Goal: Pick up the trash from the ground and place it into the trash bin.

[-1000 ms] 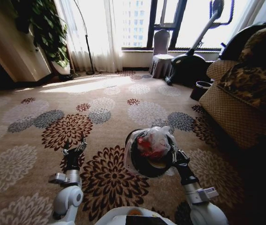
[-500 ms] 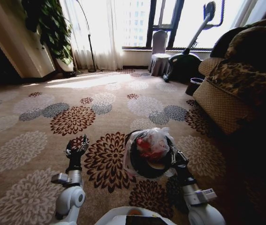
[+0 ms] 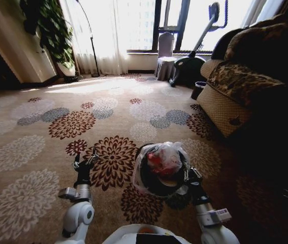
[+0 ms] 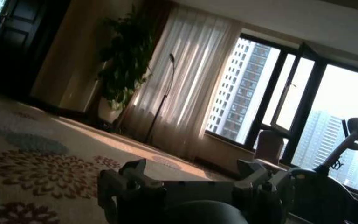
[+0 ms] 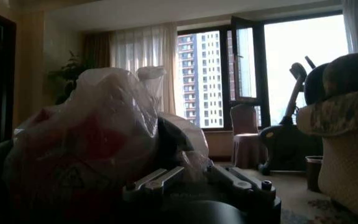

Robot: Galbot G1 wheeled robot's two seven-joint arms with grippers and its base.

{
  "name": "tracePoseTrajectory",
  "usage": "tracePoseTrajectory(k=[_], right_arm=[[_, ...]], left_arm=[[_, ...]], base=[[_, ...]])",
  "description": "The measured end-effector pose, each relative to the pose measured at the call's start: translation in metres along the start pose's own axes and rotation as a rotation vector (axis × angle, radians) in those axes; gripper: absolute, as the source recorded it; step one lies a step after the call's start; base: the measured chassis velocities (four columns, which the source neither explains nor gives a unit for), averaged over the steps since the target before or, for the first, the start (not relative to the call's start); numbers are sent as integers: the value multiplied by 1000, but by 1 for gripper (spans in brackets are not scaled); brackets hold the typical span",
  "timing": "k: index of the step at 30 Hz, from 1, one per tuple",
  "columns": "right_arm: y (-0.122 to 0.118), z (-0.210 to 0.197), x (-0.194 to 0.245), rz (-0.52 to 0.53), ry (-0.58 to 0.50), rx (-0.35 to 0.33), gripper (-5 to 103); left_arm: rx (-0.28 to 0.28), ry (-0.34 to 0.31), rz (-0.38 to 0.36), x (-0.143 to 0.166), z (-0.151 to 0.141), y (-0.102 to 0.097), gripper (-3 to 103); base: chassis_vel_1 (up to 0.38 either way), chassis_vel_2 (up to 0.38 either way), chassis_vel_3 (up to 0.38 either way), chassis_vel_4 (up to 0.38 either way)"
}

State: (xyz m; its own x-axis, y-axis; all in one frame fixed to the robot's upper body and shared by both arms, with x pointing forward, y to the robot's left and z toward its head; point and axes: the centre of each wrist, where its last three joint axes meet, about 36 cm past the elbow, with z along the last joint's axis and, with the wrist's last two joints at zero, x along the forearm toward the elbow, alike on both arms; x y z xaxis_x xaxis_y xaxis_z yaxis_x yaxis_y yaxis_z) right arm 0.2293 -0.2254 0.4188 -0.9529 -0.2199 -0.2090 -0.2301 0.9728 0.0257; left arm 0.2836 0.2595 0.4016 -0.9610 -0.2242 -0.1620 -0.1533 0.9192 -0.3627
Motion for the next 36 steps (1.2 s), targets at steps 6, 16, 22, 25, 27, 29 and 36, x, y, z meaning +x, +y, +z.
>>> tracePoseTrajectory(k=[6, 16, 22, 25, 27, 29, 36], right_arm=[[-2, 0, 0, -1, -8, 5, 0], [0, 4, 0, 11, -30, 1, 0], [0, 1, 0, 9, -35, 3, 0], [0, 1, 0, 9, -35, 3, 0], [1, 0, 1, 13, -37, 0, 0], [2, 1, 2, 15, -41, -3, 0], [3, 2, 4, 15, -45, -8, 0]], left_arm=[[2, 5, -6, 0, 2, 1, 99], [2, 6, -21, -1, 4, 5, 98], [5, 5, -22, -2, 6, 4, 98], [7, 7, -21, -2, 6, 4, 98], [9, 9, -17, -1, 7, 2, 98], [11, 12, -12, 0, 8, 1, 98], [12, 15, -4, 1, 10, -1, 98]], base=[[-206, -492, 215, 519], [19, -423, -40, 392], [370, -242, -361, 260], [434, -289, -451, 307], [424, -340, -451, 329], [428, -333, -418, 329], [248, -256, -244, 231]])
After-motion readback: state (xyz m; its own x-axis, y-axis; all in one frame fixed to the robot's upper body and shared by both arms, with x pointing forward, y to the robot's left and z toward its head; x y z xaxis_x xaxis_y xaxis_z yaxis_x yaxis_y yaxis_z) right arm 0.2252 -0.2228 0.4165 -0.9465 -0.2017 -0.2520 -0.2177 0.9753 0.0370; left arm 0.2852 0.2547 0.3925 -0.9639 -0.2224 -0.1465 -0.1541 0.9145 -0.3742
